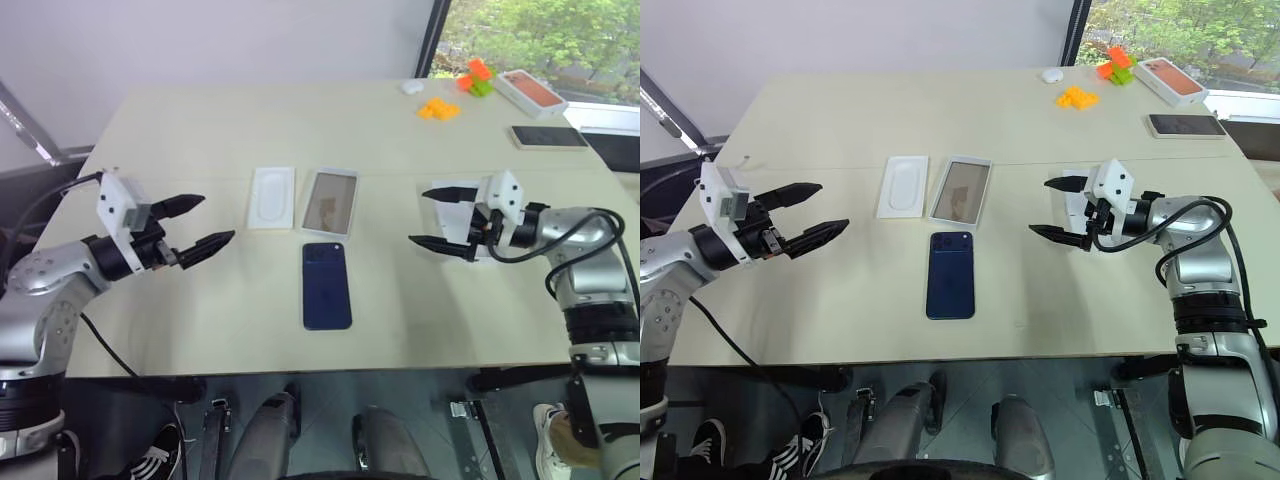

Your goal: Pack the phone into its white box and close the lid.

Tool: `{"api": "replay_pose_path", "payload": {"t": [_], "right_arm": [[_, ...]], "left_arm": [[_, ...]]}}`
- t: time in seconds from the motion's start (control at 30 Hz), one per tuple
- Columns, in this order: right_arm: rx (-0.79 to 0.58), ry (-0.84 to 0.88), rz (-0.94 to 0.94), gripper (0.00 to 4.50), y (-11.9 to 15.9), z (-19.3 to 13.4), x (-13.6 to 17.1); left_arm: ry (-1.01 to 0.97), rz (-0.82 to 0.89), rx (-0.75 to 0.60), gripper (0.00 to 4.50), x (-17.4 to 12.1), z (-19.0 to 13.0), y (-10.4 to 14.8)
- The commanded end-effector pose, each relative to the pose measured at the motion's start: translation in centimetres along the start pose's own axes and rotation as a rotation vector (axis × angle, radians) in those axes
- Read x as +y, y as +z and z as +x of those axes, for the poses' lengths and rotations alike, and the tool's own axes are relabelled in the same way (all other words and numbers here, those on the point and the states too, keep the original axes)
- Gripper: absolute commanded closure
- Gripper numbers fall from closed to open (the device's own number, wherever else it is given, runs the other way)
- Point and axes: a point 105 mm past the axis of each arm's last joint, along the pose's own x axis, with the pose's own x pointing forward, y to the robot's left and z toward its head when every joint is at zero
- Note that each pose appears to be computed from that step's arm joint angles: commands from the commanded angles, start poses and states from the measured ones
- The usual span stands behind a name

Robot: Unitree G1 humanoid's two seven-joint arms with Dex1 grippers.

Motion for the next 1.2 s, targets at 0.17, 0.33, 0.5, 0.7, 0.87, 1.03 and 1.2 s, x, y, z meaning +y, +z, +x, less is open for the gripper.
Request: {"api": "replay_pose_path", "payload": {"t": [0.17, 0.33, 0.5, 0.7, 0.87, 1.03, 1.2], "right_arm": [[-0.082, -0.147, -0.045, 0.05, 2.3, 3.0, -1.4], [-0.114, -0.159, -0.031, 0.05, 3.5, 5.0, -0.9], [-0.120, -0.116, -0.088, 0.05, 4.5, 6.1, 0.3], [-0.073, -0.034, -0.038, 0.05, 4.0, 6.1, 1.0], [-0.071, -0.026, -0.010, 0.05, 4.0, 6.0, 1.1], [-0.086, -0.035, -0.016, 0.05, 4.2, 6.0, 1.1], [-0.081, -0.046, -0.031, 0.05, 4.3, 5.8, 0.9]], "left_arm": [[0.288, -0.021, 0.008, 0.00, 4.1, 0.9, -0.7], [0.410, -0.064, 0.017, 0.00, 5.1, 1.8, -1.8], [0.428, -0.156, -0.001, 0.00, 4.6, 2.9, -2.5], [0.462, -0.271, -0.010, 0.00, 4.8, 3.4, -3.7], [0.473, -0.349, -0.011, 0.00, 4.0, 4.0, -5.1], [0.458, -0.559, -0.028, 0.00, 2.3, 5.8, -6.6], [0.476, -0.818, -0.061, 0.00, 1.9, 7.3, -8.1]]}}
